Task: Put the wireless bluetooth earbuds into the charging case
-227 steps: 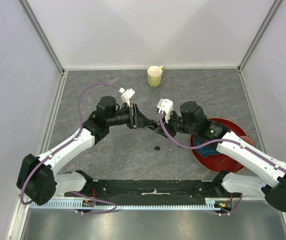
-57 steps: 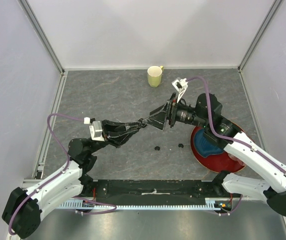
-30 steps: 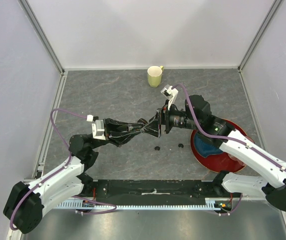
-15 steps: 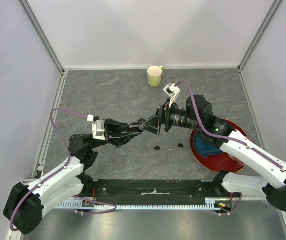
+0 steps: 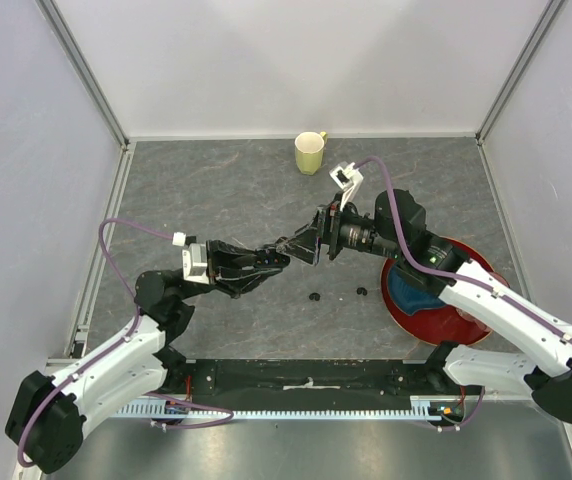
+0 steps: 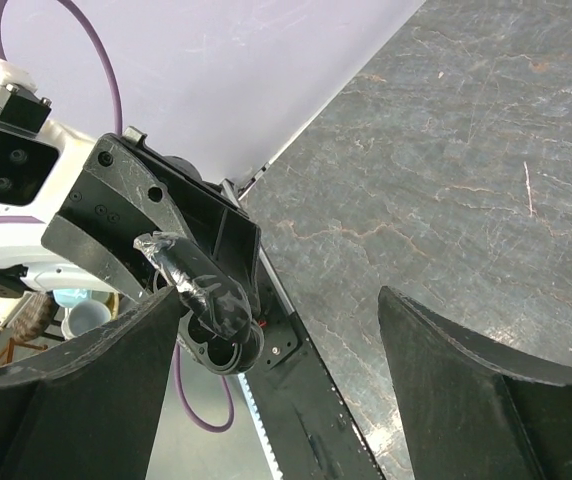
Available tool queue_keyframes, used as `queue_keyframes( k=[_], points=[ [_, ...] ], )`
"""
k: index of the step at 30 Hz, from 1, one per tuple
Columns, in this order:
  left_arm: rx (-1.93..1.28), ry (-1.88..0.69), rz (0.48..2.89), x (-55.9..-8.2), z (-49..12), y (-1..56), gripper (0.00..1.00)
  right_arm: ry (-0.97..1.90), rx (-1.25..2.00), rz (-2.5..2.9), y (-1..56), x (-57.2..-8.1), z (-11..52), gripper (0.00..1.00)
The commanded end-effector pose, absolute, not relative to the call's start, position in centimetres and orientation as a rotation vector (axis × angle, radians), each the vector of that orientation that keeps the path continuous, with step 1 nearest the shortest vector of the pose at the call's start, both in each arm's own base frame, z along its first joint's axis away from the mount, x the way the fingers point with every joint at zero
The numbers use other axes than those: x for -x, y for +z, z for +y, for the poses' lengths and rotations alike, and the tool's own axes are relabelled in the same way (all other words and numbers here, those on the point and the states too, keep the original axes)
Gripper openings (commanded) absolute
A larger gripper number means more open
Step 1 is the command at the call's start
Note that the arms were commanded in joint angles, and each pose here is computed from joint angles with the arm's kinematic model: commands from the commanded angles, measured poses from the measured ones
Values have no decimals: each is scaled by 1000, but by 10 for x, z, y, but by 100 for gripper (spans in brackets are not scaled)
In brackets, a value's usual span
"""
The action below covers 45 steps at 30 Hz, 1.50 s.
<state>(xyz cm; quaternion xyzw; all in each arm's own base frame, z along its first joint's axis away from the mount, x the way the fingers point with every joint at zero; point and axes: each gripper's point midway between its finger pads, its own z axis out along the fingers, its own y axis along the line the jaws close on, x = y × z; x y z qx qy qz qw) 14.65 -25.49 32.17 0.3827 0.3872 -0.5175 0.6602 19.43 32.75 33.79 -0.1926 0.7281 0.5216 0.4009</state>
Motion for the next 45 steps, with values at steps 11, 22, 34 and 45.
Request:
queue_keyframes(
  k=[11, 22, 34, 45],
  points=[
    [-833, -1141, 892, -146, -250, 318, 2, 1316, 370, 1614, 400, -198, 304, 92],
    [-809, -1072, 852, -156, -248, 332, 2, 1579, 381, 1886, 359, -179, 342, 93],
    [-782, -1013, 828, -166, -246, 338, 2, 1900, 192, 1990, 345, -165, 360, 92],
    [-774, -997, 831, -169, -246, 338, 2, 1988, 148, 2044, 339, -160, 363, 61]
  ],
)
